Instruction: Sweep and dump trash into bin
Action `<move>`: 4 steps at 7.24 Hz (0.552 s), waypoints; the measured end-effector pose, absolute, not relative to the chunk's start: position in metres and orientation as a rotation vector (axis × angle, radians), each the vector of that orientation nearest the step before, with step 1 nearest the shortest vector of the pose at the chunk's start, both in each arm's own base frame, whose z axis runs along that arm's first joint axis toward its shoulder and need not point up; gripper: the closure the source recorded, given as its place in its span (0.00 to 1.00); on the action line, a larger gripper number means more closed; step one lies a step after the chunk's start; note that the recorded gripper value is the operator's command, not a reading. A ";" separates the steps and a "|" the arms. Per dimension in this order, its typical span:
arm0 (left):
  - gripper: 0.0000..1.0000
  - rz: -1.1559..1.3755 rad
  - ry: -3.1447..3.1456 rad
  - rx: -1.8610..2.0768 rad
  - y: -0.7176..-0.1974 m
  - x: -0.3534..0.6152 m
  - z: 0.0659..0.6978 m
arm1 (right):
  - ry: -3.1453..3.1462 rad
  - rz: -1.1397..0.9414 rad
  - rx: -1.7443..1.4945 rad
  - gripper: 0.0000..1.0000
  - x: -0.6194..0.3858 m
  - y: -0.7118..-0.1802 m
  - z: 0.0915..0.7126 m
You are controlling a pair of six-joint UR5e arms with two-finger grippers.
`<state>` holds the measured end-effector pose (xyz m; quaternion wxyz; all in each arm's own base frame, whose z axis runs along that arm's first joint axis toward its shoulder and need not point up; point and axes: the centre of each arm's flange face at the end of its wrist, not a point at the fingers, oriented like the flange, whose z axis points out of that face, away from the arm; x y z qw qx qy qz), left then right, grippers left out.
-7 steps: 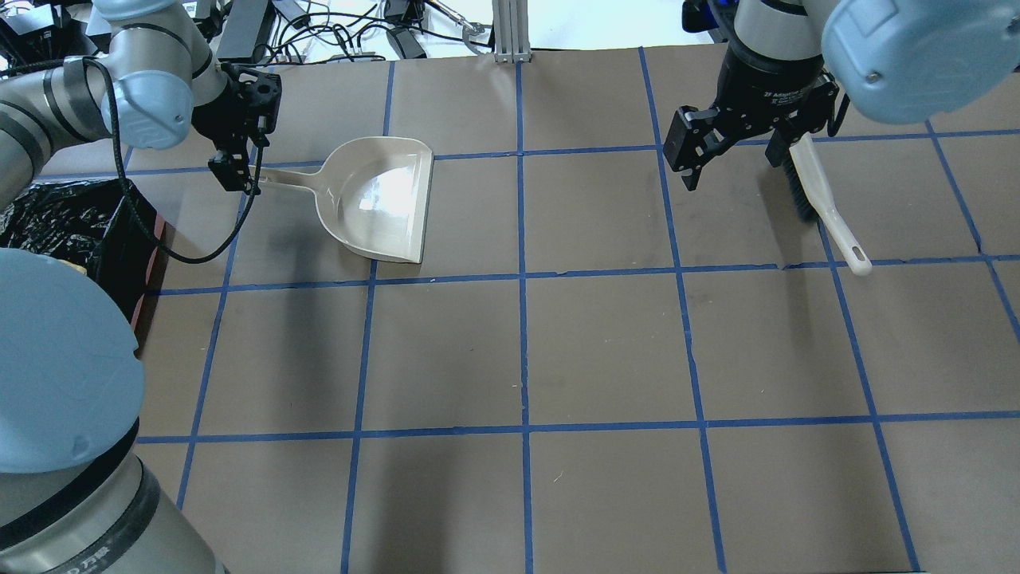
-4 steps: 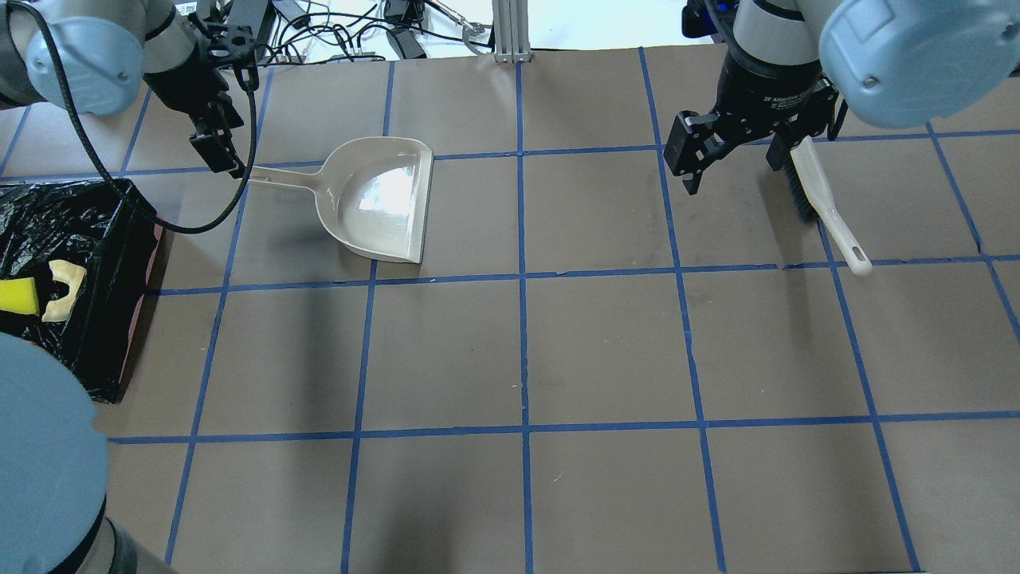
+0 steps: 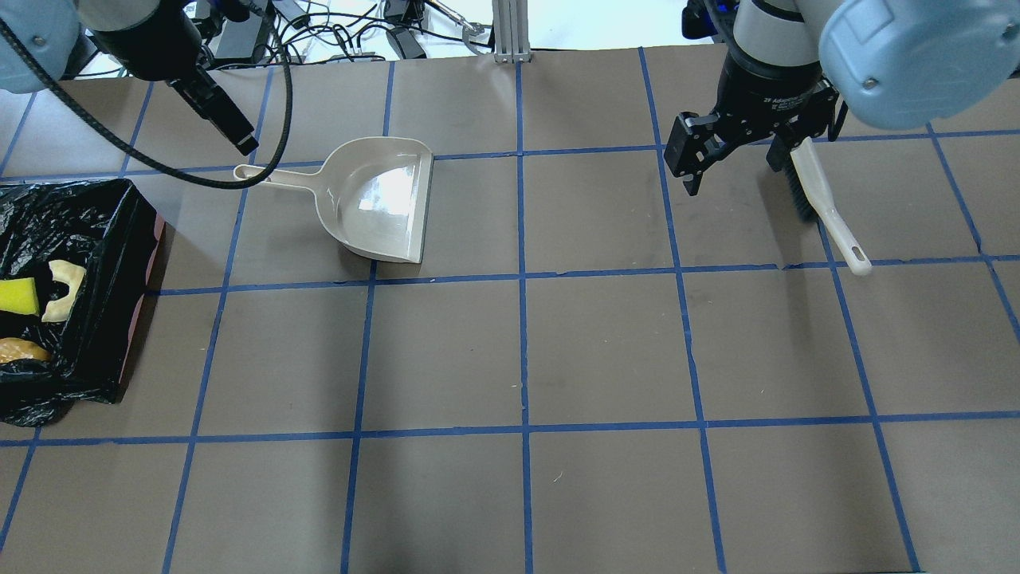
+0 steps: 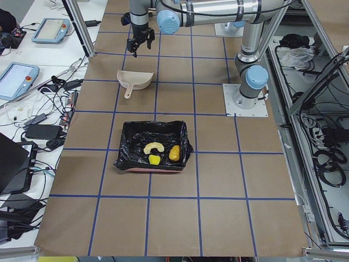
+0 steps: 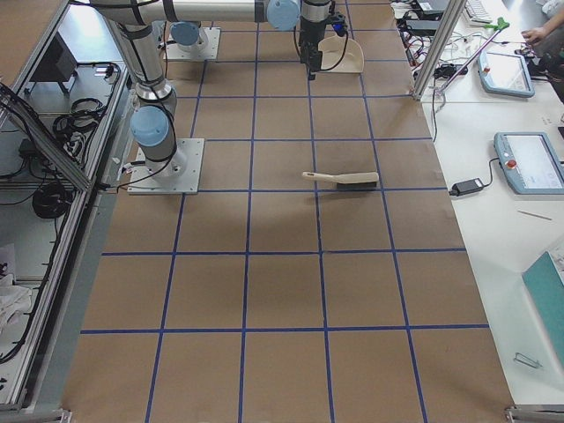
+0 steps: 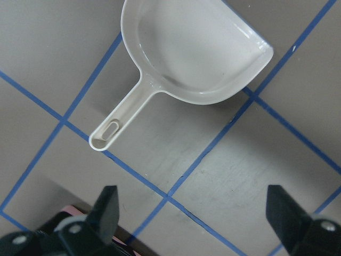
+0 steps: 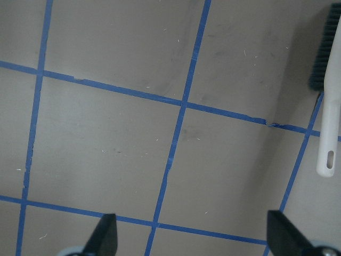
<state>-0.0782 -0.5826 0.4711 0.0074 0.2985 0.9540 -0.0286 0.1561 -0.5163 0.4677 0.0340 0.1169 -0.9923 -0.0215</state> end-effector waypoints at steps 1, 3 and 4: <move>0.00 -0.102 3.054 0.656 -0.570 -0.115 0.465 | -3.052 -0.067 0.360 0.00 0.156 -0.516 0.467; 0.00 -0.131 3.086 0.149 -0.547 -0.160 0.462 | -3.051 -0.068 0.361 0.00 0.156 -0.517 0.467; 0.00 -0.095 3.082 -0.047 -0.535 -0.162 0.468 | -3.051 -0.068 0.362 0.00 0.156 -0.517 0.466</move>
